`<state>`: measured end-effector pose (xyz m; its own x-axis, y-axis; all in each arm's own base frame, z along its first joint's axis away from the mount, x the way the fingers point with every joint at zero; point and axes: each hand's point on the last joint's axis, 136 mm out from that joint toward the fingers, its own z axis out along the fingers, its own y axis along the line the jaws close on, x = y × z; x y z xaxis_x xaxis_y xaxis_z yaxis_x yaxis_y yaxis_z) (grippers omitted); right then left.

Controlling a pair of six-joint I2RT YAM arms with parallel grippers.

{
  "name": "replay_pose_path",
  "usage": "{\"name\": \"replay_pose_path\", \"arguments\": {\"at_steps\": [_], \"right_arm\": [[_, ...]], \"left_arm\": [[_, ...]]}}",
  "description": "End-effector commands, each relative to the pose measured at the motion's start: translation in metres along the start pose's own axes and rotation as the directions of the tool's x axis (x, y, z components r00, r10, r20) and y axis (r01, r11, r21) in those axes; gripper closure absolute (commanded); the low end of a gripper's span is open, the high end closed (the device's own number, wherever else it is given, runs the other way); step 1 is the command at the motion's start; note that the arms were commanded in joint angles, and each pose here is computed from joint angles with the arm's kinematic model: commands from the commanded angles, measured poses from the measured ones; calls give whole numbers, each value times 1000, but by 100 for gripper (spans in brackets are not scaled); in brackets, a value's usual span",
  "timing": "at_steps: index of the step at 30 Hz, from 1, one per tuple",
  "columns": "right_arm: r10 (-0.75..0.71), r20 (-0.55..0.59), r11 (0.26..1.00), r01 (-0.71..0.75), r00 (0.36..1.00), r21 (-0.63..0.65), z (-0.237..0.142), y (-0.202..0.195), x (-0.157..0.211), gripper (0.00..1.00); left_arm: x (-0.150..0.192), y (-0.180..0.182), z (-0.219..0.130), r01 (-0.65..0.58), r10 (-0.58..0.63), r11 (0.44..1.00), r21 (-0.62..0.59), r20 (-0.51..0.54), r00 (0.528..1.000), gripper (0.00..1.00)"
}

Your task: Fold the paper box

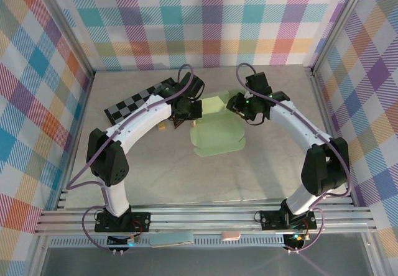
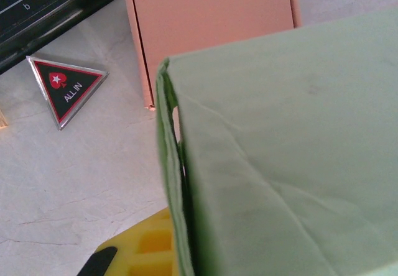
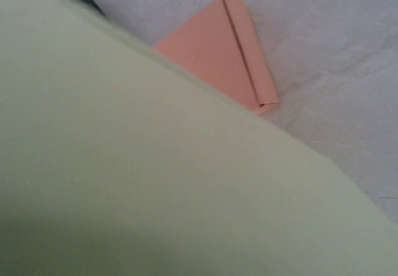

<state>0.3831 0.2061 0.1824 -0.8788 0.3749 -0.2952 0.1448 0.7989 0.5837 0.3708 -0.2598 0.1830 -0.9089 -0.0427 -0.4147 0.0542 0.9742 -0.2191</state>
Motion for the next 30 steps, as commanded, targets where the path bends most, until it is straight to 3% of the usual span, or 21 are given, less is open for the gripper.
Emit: {"name": "replay_pose_path", "arguments": {"at_steps": [1, 18, 25, 30], "right_arm": [[-25, 15, 998, 26, 1000, -60, -1, 23, -7, 65], [-47, -7, 996, 47, 999, -77, -2, 28, -1, 72], [-173, 39, 980, 176, 984, -89, -41, 49, -15, 56], [-154, 101, 950, 175, 983, -260, -97, 57, -49, 44]], "left_arm": [[-2, 0, -1, 11, -11, 1000, 9, -3, 1000, 100], [-2, 0, -2, 14, -14, 1000, 10, -6, 1000, 100], [-4, 2, 0, 29, -28, 999, 16, -28, 999, 100], [-13, 7, 9, 89, -81, 992, 90, -95, 992, 100]]}}
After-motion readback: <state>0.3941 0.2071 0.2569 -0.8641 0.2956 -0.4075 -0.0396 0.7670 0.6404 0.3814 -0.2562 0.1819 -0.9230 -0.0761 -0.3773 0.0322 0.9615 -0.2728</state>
